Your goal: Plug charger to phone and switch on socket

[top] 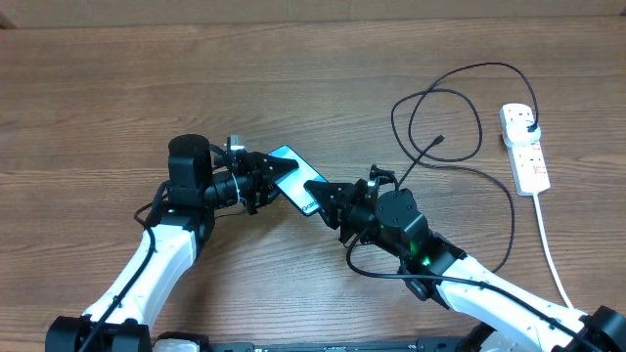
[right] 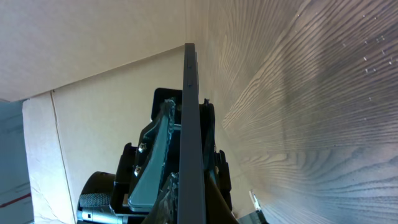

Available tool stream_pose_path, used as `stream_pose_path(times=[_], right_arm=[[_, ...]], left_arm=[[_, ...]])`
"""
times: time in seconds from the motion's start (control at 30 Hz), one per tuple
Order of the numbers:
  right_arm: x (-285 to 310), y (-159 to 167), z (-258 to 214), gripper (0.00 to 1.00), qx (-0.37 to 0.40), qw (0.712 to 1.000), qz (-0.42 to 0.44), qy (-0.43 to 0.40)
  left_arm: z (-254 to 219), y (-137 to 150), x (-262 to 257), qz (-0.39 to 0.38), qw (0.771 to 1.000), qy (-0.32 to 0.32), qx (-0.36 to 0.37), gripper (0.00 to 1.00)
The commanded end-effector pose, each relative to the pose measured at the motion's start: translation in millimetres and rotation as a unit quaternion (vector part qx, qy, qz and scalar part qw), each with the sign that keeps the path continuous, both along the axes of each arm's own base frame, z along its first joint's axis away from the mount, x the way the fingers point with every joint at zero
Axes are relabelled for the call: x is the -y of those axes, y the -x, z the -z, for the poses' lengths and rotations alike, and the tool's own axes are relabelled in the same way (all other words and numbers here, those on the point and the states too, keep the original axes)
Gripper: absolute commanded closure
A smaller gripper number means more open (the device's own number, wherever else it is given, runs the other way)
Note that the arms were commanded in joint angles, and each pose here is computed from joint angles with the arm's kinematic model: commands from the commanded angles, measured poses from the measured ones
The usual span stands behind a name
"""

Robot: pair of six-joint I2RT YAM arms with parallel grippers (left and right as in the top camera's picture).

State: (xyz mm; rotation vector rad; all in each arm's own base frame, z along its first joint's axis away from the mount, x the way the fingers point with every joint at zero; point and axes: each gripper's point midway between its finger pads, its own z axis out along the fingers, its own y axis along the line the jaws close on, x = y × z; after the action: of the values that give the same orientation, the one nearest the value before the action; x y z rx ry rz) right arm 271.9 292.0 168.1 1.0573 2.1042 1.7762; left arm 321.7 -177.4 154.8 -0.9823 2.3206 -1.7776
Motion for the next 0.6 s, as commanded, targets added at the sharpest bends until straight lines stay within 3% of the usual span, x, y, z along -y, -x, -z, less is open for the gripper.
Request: stream_pose_path(times=[0.0, 0.57], right_arm=[[-6.7, 4.2, -11.6, 0.96, 0.005, 1.0, -0.021, -0.017], [-10.1, 6.9, -9.9, 0.96, 0.007, 1.0, -0.018, -0.013]], left_arm=[[1.8, -5.1, -2.7, -0.014, 1.0, -0.007, 0.003, 0.74], [2.0, -0.6, 6.0, -0.006, 1.0, -0.003, -0.007, 0.79]])
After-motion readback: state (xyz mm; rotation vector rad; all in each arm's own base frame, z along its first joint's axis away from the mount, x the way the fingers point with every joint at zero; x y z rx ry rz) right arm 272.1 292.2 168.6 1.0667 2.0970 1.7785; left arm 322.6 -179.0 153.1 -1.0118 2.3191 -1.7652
